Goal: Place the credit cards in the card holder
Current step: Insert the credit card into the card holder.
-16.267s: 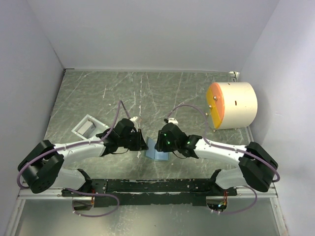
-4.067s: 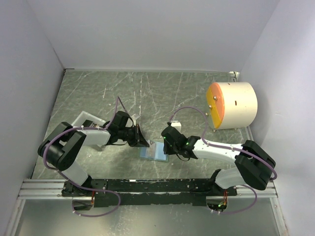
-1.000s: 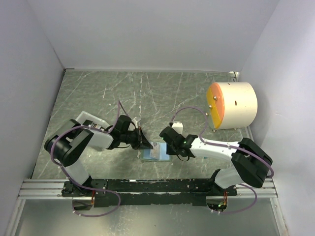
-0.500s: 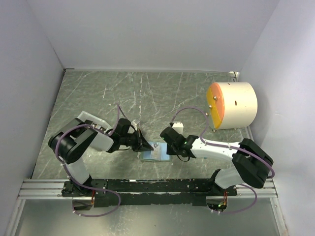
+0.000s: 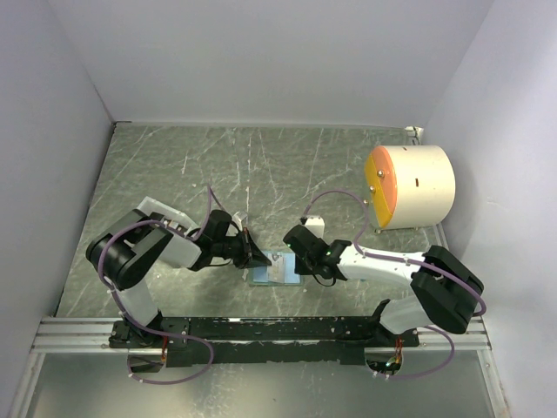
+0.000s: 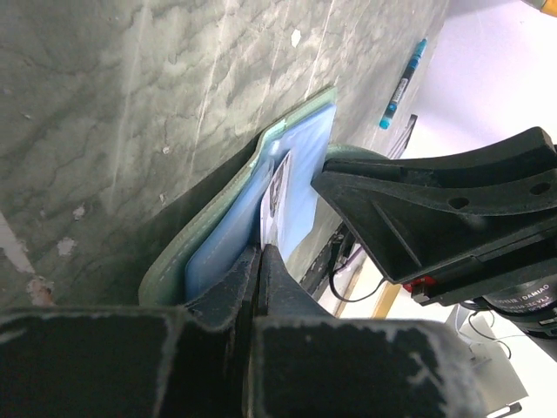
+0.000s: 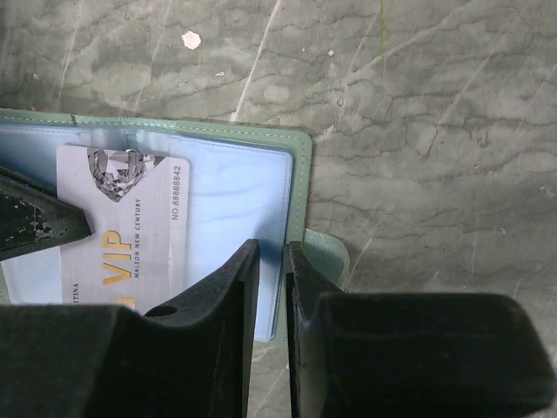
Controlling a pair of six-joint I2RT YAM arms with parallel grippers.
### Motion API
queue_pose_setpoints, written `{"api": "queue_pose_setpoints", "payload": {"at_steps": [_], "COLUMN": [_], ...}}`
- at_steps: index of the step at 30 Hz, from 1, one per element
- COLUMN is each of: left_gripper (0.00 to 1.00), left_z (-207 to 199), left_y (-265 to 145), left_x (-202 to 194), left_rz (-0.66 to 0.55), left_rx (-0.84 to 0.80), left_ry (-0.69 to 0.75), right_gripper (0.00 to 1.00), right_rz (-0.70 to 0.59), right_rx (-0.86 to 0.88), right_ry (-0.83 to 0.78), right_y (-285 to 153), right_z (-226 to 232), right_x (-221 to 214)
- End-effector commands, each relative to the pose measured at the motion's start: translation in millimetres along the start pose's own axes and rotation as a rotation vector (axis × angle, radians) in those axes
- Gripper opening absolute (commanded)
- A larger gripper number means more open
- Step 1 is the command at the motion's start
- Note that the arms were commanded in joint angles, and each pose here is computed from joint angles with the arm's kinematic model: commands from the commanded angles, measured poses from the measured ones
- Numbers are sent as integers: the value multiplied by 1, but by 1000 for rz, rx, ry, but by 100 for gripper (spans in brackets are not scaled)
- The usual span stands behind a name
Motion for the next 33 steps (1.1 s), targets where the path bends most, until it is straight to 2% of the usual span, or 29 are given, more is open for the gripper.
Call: {"api": "queue_pose_setpoints", "payload": {"at_steps": [1, 13, 28, 33], "left_gripper": [7, 7, 7, 16], "left_z": [10, 6, 1, -3], "left_y": [4, 4, 14, 16], "left_x": [2, 6, -2, -4], "left_rz": [-27, -73, -58, -46], "left_rx": [50, 41, 41, 58], "left_ry": [22, 18, 27, 50], "right_gripper": [17, 17, 17, 17], "right_rz": [17, 20, 22, 23], "right_rx": [-70, -68, -63, -60], "right_ry": [-22, -19, -13, -13], "right_y": [6, 6, 7, 6], "right_z": [-19, -19, -18, -17], "right_x": [-11, -12, -12, -12]}}
Point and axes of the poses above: each gripper's point midway between its finger pads, its own y axis out along the fingers, its own z axis along the line the jaws close on, x = y × z, the point moved 4 cm from there along -y, back along the fingers, and after that the axes turned 6 degrees about y, right-handed, at the moved point
